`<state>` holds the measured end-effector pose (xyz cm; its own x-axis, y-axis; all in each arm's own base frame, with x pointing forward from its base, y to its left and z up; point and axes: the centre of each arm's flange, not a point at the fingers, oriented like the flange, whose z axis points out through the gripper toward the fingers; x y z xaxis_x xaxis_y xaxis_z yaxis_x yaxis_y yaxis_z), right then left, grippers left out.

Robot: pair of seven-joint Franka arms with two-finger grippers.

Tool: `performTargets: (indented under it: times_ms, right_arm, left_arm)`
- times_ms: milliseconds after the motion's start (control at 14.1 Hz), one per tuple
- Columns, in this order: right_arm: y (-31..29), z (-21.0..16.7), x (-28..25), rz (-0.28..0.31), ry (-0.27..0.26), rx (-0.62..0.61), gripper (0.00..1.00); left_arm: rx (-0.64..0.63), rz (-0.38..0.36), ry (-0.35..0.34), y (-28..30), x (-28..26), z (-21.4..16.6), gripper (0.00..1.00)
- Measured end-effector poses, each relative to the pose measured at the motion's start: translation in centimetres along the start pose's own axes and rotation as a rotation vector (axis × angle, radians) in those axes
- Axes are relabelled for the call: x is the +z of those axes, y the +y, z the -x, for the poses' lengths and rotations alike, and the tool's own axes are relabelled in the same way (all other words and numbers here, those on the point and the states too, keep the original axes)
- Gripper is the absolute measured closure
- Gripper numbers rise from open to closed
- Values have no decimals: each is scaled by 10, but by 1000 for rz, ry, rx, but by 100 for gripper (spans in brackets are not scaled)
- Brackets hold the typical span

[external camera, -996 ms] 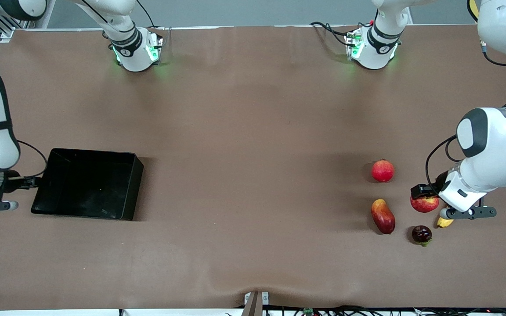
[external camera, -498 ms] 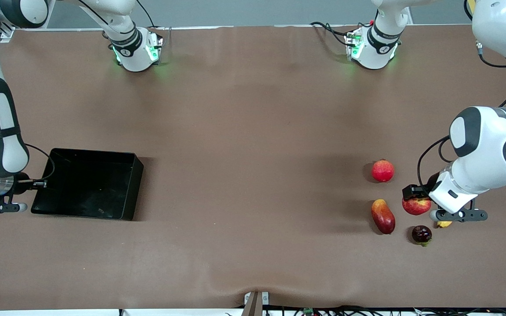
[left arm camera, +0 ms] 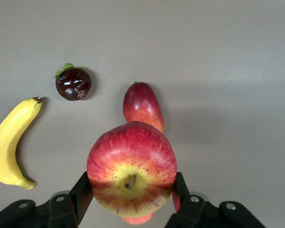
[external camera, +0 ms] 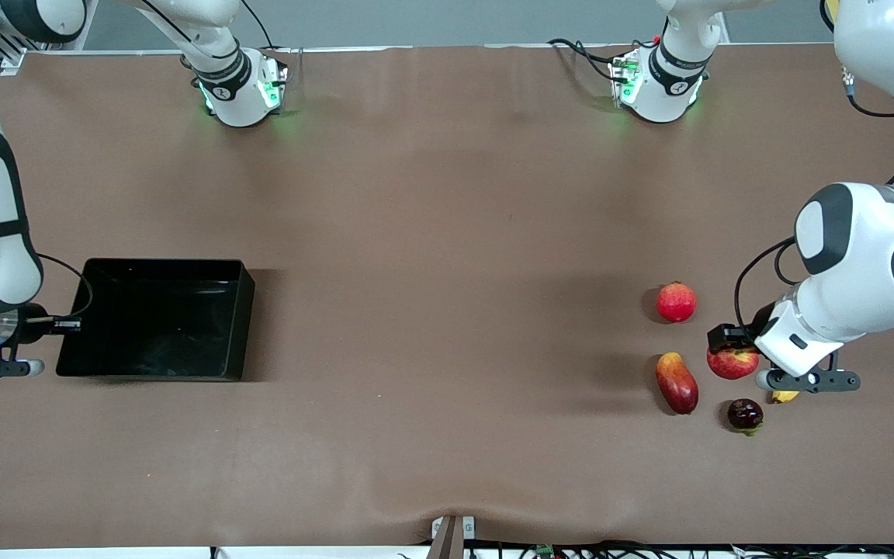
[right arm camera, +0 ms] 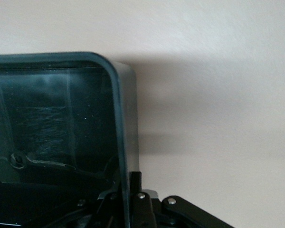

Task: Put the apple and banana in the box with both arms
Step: 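Carry the red apple with the left gripper over the black tray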

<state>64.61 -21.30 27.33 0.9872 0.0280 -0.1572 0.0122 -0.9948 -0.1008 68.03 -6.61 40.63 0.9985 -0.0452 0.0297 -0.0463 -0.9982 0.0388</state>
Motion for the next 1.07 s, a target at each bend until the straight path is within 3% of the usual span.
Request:
performTargets:
  times_ms: [213,356,854,1067]
  right_arm:
    - [-71,-10,-44,-6,30,-94,96]
    - [-128,-15,-53,-39,23,-106,96]
    - [-323,-15,-23,-103,-53,30,96]
    - [-402,-4,-11,-90,-41,90,96]
  left_arm:
    - [-15,20,-1,16,-14,3,29]
    - [-46,20,-23,21,-15,6,29]
    - [-129,23,-30,56,-18,10,29]
    - [-142,23,-33,72,-17,12,29]
